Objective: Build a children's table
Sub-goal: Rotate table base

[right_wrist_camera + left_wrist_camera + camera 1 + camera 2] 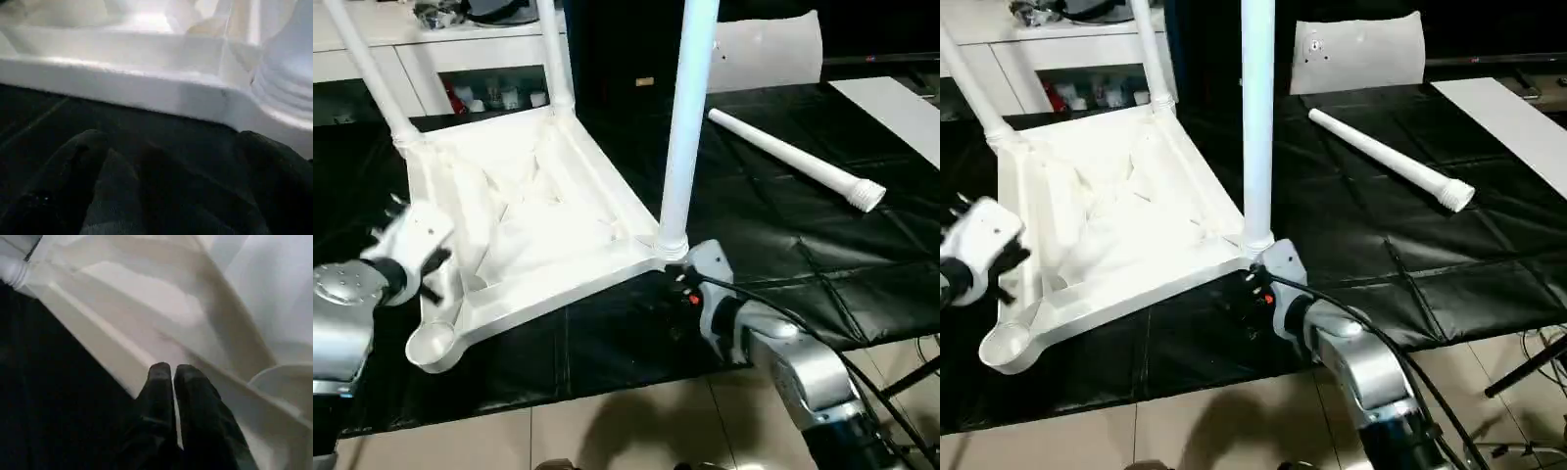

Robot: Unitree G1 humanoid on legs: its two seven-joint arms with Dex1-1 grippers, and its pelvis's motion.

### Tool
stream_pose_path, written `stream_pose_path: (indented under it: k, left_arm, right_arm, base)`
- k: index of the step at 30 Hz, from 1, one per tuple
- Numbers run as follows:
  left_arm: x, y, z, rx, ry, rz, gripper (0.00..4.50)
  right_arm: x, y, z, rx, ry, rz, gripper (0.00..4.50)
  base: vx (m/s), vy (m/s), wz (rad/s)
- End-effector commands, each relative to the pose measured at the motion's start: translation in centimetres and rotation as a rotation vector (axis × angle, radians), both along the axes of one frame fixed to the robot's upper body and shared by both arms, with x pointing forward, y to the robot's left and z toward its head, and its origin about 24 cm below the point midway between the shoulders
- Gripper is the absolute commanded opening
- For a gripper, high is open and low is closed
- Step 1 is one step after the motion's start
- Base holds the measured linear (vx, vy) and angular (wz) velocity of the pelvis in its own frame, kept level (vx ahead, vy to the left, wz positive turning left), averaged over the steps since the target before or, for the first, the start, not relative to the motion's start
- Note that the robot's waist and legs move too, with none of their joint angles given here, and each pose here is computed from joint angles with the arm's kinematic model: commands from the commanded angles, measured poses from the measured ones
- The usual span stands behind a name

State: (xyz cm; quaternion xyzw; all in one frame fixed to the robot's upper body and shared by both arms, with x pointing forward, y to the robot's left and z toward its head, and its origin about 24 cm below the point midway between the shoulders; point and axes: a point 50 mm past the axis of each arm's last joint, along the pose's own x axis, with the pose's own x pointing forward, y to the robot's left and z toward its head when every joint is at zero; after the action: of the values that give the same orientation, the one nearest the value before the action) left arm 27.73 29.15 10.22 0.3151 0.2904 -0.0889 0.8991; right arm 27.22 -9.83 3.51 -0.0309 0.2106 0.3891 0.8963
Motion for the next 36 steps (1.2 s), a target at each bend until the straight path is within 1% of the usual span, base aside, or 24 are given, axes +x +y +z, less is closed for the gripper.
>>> stream_pose_path:
  k: [1,3,4,10,12,15,17,18,19,21,23,27,29,30,31,33,36]
  left_arm:
    - [-0.4,-0.2,-0.6,0.005,0.055,-0.014,0.05]
    - [-0.6,0.0,-1.0,0.023,0.081,-0.013,0.05]
    - [-0.8,0.2,-1.4,0.045,0.108,-0.008,0.05]
    - [-1.0,-0.5,-2.3,-0.026,0.163,-0.048,0.05]
    - [-1.4,-0.5,-3.0,-0.02,0.221,-0.069,0.05]
    - [-2.0,-0.8,-3.3,-0.036,0.286,-0.11,0.05]
    - [-2.6,-1.8,-3.4,-0.103,0.341,-0.177,0.05]
    - [-3.1,-2.9,-3.5,-0.177,0.386,-0.253,0.05]
    - [-3.3,-3.3,-3.5,-0.2,0.4,-0.276,0.05]
    - [-4.1,-4.7,-3.6,-0.267,0.462,-0.389,0.05]
    - [-4.2,-5.0,-3.7,-0.281,0.472,-0.418,0.05]
    - [-4.7,-7.5,-3.4,-0.394,0.514,-0.559,0.05]
    - [-4.8,-7.9,-3.3,-0.406,0.517,-0.575,0.05]
    - [-4.3,-8.8,-3.2,-0.437,0.489,-0.588,0.05]
    - [-4.0,-9.2,-3.1,-0.45,0.47,-0.593,0.05]
    - [-3.6,-9.8,-3.0,-0.47,0.453,-0.601,0.05]
    - [-2.6,-11.3,-2.5,-0.507,0.421,-0.639,0.05]
  right_arm:
    - [0.3,0.3,0.0,-0.027,0.002,0.019,4.5]
    - [0.5,0.5,-0.1,-0.034,0.002,0.021,4.5]
    - [0.9,0.8,-0.1,-0.039,-0.006,0.023,4.5]
    - [2.2,1.5,-0.1,-0.034,-0.029,-0.011,4.5]
    - [2.8,1.8,-0.2,-0.04,-0.037,-0.024,4.5]
    - [3.3,2.1,-0.2,-0.041,-0.044,-0.03,4.5]
    - [3.8,2.5,-0.1,-0.035,-0.055,-0.039,4.5]
    - [4.3,2.7,-0.1,-0.03,-0.062,-0.051,4.5]
    - [4.5,2.7,-0.1,-0.029,-0.064,-0.055,4.5]
    - [5.0,3.0,-0.2,-0.034,-0.065,-0.06,4.5]
    - [5.1,3.1,-0.3,-0.036,-0.065,-0.06,4.5]
    - [5.6,3.8,-0.3,-0.035,-0.073,-0.057,4.5]
    - [5.7,3.8,-0.3,-0.035,-0.075,-0.056,4.5]
    - [5.9,4.0,-0.3,-0.035,-0.08,-0.054,4.5]
    - [5.9,4.0,-0.3,-0.034,-0.081,-0.055,4.5]
    - [6.0,4.1,-0.3,-0.032,-0.083,-0.054,4.5]
    - [6.2,4.1,-0.4,-0.033,-0.085,-0.056,4.5]
  base:
    - [0.0,0.0,0.0]
    - [0.0,0.0,0.0]
    - [0.0,0.0,0.0]
    - [0.0,0.0,0.0]
    - [0.0,0.0,0.0]
    - [0.0,0.0,0.0]
    - [0.0,0.0,0.0]
    - [0.0,0.0,0.0]
    - [0.0,0.0,0.0]
    - [0.0,0.0,0.0]
    - [0.0,0.0,0.0]
    - [0.0,0.0,0.0]
    - [0.0,0.0,0.0]
    - [0.0,0.0,0.0]
    - [0.0,0.0,0.0]
    - [0.0,0.0,0.0]
    - [0.0,0.0,0.0]
